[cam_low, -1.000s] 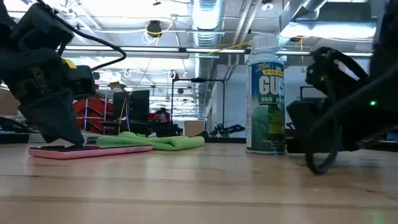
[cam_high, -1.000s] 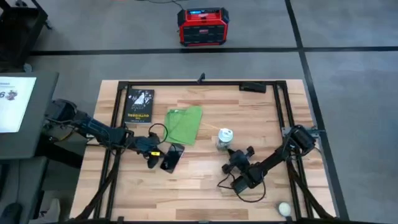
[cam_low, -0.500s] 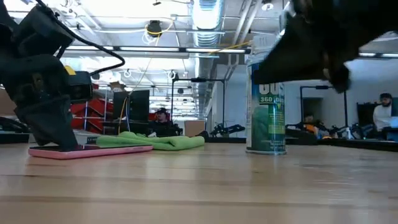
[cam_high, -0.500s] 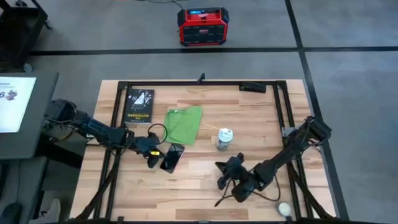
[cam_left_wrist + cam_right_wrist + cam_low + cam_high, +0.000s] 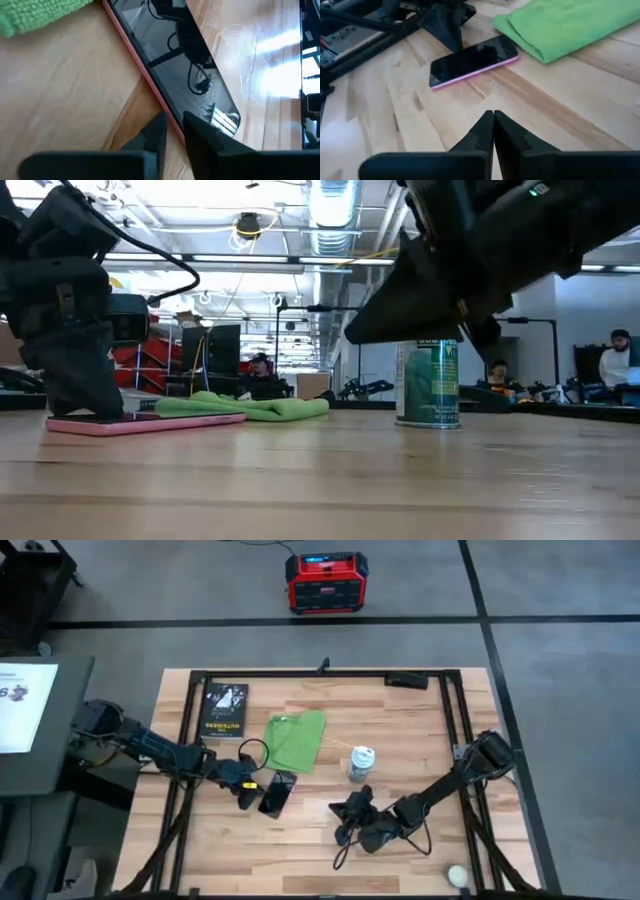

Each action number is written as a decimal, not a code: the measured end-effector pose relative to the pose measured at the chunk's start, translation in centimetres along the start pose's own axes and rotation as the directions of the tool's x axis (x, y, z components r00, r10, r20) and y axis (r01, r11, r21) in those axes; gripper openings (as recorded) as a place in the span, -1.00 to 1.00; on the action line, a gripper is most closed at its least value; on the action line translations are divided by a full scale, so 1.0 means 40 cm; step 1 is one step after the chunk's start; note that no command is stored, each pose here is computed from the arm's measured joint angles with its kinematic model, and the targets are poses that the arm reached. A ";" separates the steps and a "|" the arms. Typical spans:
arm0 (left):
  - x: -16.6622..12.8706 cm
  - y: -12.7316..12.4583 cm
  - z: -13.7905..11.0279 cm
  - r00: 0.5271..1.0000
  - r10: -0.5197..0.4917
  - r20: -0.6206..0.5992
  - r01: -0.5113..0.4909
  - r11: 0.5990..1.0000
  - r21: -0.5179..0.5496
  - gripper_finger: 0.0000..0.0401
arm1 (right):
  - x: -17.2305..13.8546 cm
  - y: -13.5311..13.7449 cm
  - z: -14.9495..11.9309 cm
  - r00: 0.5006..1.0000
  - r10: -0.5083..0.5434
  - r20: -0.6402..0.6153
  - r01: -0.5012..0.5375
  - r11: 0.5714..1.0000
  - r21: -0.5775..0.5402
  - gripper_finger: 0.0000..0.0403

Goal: Apply microfiber cloth
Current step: Spray the pink cellphone using the spray bottle

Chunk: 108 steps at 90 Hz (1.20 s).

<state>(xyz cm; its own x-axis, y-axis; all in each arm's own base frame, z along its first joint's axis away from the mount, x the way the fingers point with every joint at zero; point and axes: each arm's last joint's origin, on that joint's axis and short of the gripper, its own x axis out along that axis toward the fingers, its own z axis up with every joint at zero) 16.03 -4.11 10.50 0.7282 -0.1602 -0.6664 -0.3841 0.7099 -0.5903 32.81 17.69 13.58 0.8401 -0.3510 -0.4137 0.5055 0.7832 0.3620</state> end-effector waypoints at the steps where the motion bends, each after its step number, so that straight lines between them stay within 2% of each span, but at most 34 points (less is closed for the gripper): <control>1: 0.000 0.000 0.000 1.000 0.002 0.002 -0.002 1.000 0.000 -0.65 | 0.000 0.000 0.000 1.000 0.000 0.000 0.000 1.000 0.003 -1.00; 15: 0.000 0.002 0.001 1.000 0.023 0.021 -0.023 1.000 0.003 -0.48 | 0.012 -0.004 0.008 0.999 0.019 -0.027 -0.018 0.999 0.047 -1.00; 28: 0.000 0.004 0.000 0.999 0.029 0.021 -0.030 0.999 0.024 -0.45 | 0.028 -0.009 0.020 0.997 0.049 -0.063 -0.042 0.992 0.117 -1.00; 36: 0.000 0.004 0.000 0.999 0.030 0.021 -0.031 0.998 0.047 -0.45 | 0.036 -0.006 0.029 0.995 0.055 -0.078 -0.045 0.992 0.119 -1.00; 50: 0.000 0.004 0.000 0.999 0.031 0.021 -0.033 0.997 0.063 -0.45 | 0.051 0.018 0.060 0.985 0.105 -0.140 -0.103 0.994 0.019 -1.00; 60: 0.000 0.004 0.000 0.999 0.032 0.021 -0.033 0.997 0.063 -0.45 | 0.073 0.043 0.075 0.979 0.103 -0.173 -0.114 0.992 -0.052 -1.00; 72: 0.000 0.004 0.000 0.999 0.034 0.021 -0.035 0.997 0.062 -0.45 | 0.130 0.071 0.057 0.960 0.057 -0.274 -0.104 0.982 -0.158 -1.00; 78: 0.000 0.004 0.000 0.999 0.034 0.020 -0.035 0.998 0.057 -0.45 | 0.158 0.077 0.043 0.950 0.000 -0.312 -0.073 0.973 -0.220 -1.00; 92: 0.000 0.004 -0.001 0.999 0.032 0.013 -0.033 0.998 0.055 -0.45 | 0.213 0.111 0.052 0.945 -0.007 -0.328 -0.081 0.964 -0.252 -1.00; 108: 0.000 0.004 -0.001 0.999 0.032 0.011 -0.032 0.998 0.058 -0.45 | 0.271 0.114 0.051 0.943 -0.018 -0.332 -0.080 0.956 -0.282 -1.00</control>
<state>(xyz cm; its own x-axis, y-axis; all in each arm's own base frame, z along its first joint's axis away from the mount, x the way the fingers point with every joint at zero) 15.94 -4.01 10.38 0.7217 -0.1305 -0.6798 -0.3738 0.7531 -0.5414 44.64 16.42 12.45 0.7176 -0.1751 -0.6741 0.3603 0.9216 0.1442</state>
